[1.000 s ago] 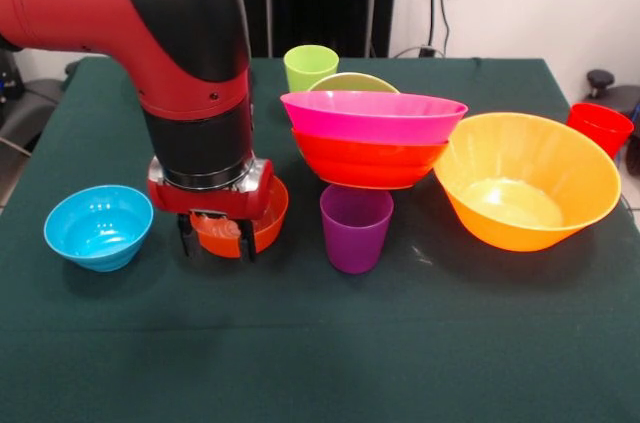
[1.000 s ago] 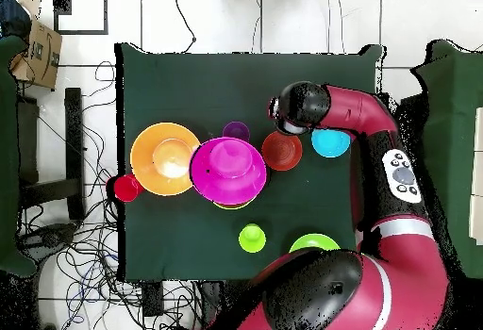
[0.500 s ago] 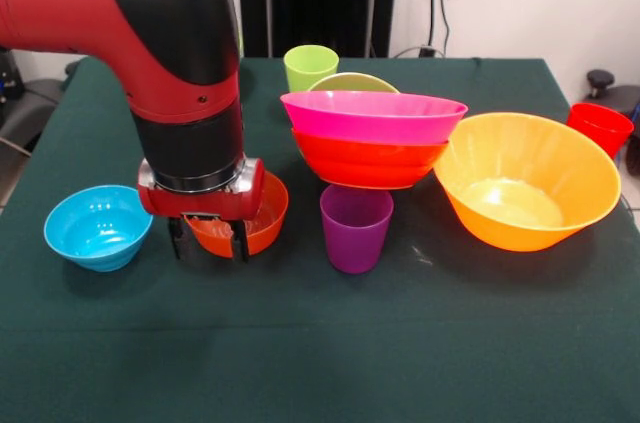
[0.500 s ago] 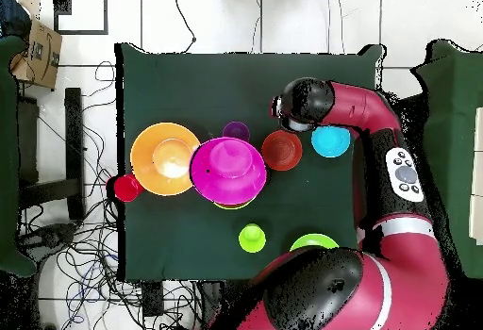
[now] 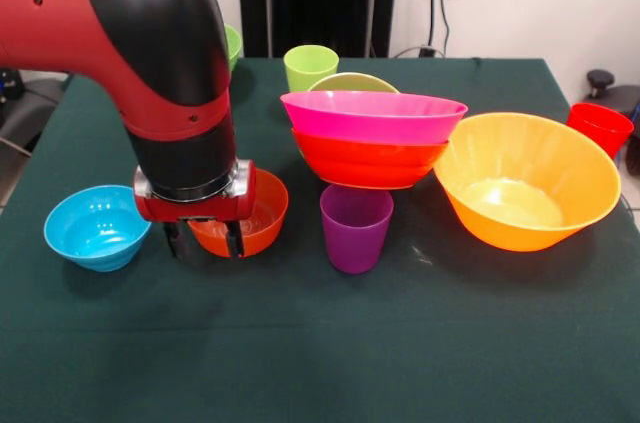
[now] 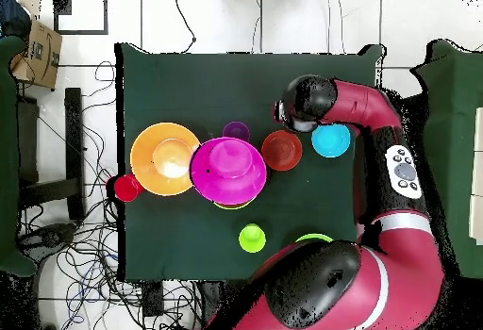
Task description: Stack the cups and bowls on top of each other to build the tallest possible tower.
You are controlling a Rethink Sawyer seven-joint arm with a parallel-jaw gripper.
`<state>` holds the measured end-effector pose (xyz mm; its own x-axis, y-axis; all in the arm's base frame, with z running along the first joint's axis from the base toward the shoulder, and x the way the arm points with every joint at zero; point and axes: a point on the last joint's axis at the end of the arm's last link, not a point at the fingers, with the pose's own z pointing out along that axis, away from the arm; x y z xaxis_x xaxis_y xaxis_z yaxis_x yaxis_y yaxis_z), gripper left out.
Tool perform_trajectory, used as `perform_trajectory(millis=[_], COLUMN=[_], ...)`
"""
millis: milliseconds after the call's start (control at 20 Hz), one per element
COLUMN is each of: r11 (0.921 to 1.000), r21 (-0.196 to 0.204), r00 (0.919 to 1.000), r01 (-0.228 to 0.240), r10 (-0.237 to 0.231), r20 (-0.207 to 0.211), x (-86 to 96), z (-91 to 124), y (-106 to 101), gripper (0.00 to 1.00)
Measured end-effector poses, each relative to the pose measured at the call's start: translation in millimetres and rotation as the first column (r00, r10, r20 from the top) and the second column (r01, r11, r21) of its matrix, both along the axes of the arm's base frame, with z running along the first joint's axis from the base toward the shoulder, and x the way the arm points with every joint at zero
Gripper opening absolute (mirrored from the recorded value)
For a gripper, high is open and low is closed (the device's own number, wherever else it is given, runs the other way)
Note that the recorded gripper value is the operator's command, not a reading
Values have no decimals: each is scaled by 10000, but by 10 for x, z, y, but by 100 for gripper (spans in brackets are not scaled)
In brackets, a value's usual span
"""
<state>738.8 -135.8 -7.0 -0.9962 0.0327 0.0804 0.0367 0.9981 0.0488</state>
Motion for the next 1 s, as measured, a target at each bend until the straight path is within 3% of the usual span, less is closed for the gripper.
perform_trajectory(millis=[250, 550, 1000], r11=[9988, 9983, 9963], r21=[-187, -354, -842], r00=[9987, 9986, 9995], r01=[-460, -471, -189], r10=[456, 463, 210], r20=[-227, -242, 240], x=[-54, -58, 37], z=[-17, 96, 671], y=[-43, -159, -506], gripper=[100, 100, 100])
